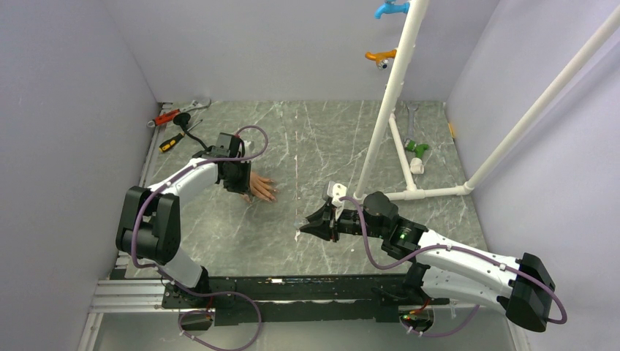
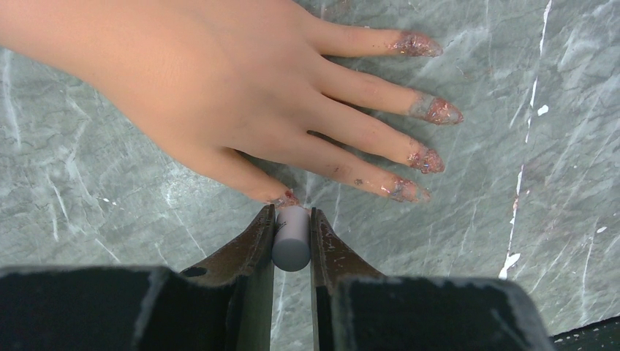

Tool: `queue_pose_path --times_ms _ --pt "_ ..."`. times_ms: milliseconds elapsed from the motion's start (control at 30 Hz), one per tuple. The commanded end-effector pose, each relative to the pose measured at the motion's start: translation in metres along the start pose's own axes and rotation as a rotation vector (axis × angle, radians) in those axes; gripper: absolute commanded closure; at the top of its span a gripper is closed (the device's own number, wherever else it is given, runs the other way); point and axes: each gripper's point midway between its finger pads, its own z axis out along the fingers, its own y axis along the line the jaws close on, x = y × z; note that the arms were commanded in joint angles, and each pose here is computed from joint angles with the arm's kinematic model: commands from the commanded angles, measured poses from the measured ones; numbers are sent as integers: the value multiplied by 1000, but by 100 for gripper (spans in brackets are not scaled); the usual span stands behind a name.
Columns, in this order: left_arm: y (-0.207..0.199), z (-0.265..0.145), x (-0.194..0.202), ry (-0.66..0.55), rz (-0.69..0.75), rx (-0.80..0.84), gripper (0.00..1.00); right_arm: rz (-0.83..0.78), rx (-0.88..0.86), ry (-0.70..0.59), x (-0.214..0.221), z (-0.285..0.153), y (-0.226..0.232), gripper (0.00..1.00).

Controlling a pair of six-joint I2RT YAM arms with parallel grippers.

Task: Paint the nails
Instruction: Paint the nail polish on the nail.

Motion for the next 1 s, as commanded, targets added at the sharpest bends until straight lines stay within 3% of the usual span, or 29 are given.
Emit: queue_pose_path --times_ms 0,967 --pt "-9 -7 -12 -33 -12 42 100 -31 -9 -99 -35 0 2 100" --pt "-17 -8 14 15 17 56 100 -27 -17 -117 -44 -5 6 100"
